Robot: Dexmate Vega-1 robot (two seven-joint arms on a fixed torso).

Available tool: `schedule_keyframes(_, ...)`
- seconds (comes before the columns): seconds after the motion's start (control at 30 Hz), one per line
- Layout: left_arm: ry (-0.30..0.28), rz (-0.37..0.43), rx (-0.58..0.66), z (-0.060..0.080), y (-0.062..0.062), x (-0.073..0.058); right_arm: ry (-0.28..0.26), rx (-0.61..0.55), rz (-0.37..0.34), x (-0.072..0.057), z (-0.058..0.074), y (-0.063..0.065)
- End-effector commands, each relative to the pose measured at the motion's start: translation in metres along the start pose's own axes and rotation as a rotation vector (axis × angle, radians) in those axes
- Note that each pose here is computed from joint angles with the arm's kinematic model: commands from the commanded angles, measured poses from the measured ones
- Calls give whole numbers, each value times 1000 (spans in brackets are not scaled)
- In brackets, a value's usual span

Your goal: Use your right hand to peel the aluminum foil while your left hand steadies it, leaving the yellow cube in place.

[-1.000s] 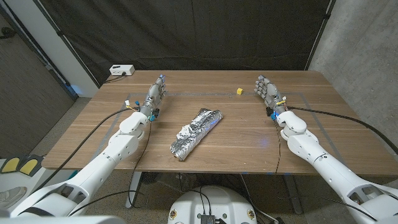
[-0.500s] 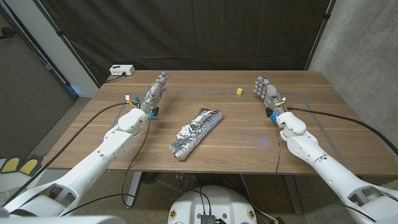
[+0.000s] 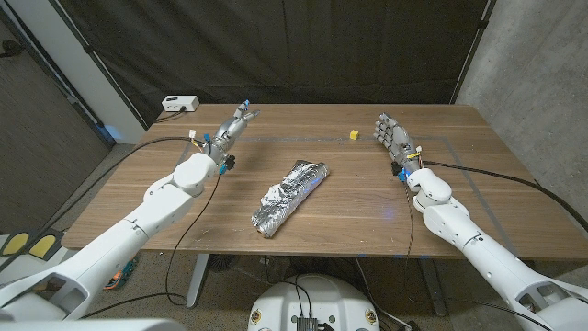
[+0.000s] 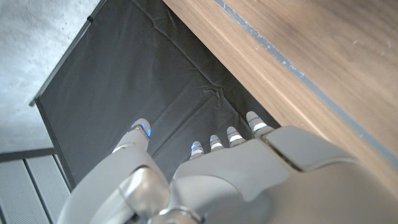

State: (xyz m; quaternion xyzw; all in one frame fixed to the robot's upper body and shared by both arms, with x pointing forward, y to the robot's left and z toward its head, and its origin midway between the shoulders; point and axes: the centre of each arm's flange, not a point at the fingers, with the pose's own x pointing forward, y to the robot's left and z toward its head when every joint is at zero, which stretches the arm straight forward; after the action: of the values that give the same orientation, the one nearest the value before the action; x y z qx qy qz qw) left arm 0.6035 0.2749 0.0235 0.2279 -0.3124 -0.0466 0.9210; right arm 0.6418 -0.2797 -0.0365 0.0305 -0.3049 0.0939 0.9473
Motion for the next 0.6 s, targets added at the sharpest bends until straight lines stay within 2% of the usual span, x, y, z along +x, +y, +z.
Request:
schedule_keyframes(0.03, -53, 16, 179, 43, -5, -12, -16, 7, 5, -10, 0, 6)
schedule_keyframes(0.6, -112, -34, 321, 78, -22, -24, -34, 5, 5, -33, 2, 6)
